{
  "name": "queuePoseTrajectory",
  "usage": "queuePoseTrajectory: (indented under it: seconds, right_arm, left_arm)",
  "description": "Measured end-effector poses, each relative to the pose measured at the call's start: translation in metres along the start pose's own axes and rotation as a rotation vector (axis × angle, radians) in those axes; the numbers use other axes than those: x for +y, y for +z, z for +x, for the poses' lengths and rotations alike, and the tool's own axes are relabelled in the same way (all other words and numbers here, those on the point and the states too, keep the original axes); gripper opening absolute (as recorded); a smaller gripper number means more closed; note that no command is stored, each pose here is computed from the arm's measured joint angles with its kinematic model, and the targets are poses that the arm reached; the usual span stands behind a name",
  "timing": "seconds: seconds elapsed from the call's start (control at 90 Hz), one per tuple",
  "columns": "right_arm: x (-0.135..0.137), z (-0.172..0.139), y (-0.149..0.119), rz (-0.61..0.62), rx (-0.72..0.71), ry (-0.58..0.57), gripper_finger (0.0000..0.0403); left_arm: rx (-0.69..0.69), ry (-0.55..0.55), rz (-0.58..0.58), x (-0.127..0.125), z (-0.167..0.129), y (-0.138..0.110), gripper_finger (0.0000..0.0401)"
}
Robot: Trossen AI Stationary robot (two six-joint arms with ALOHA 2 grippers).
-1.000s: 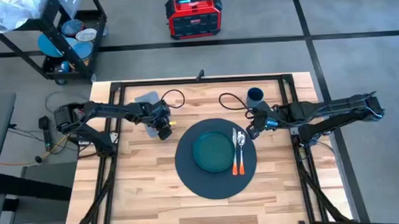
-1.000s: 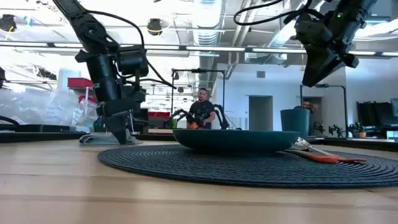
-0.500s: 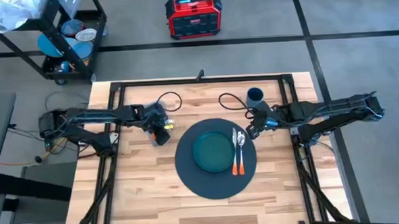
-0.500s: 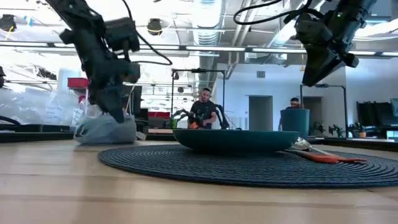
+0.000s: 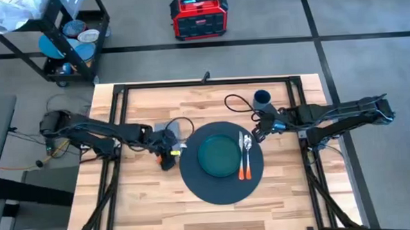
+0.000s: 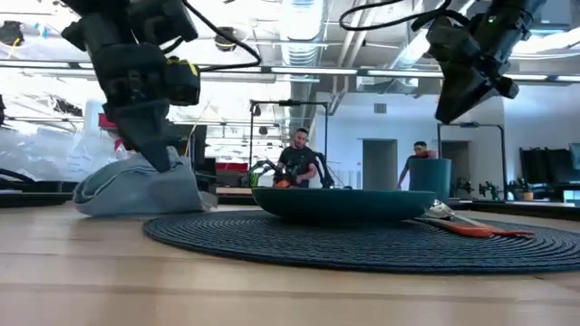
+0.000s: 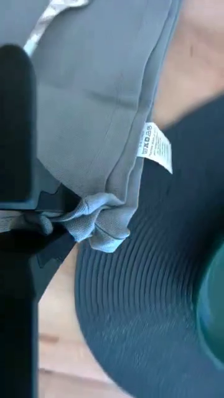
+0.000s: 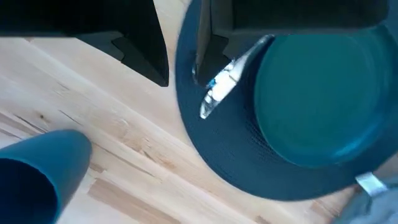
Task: Set table place
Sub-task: Put the gray table napkin to the left of the blue tablemat
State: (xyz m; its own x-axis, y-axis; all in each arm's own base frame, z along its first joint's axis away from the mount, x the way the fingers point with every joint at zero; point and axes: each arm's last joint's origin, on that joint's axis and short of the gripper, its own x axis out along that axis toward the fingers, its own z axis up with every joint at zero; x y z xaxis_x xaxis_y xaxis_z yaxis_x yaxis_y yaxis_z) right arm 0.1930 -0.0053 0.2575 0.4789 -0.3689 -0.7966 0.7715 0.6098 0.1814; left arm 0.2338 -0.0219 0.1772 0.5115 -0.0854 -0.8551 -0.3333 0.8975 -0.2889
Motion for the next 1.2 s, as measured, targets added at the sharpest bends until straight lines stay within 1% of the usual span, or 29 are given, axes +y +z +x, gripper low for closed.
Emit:
queuePoseTrajectory:
  seconds: [0.1, 0.378, 0.611, 0.756, 0.867, 0.989, 1.2]
  right_arm:
    - [0.001, 0.000, 0.001, 0.007, -0.011, 0.013, 0.0072]
    - [0.002, 0.000, 0.001, 0.007, -0.012, 0.015, 0.0072]
    - [0.001, 0.000, 0.001, -0.012, -0.010, 0.016, 0.0072]
    - [0.001, 0.000, 0.001, -0.013, -0.005, 0.017, 0.0072]
    - [0.001, 0.000, 0.001, -0.013, -0.004, 0.018, 0.0072]
    - [0.001, 0.000, 0.001, -0.015, -0.004, 0.019, 0.0072]
    - [0.002, 0.000, 0.000, -0.020, 0.012, 0.033, 0.0072]
  left_arm:
    - [-0.006, -0.030, 0.010, -0.011, 0.007, -0.002, 0.0000]
    - [-0.010, -0.090, -0.010, -0.032, 0.020, -0.009, 0.0000]
    - [-0.053, -0.152, -0.051, -0.048, 0.019, -0.012, 0.0000]
    - [-0.041, -0.167, -0.039, -0.057, 0.017, -0.016, 0.0000]
    - [-0.014, -0.157, -0.026, -0.059, 0.017, -0.021, 0.0001]
    - [0.015, -0.131, -0.032, -0.057, 0.017, -0.024, 0.0027]
    - [0.015, -0.136, -0.031, -0.057, 0.017, -0.024, 0.0107]
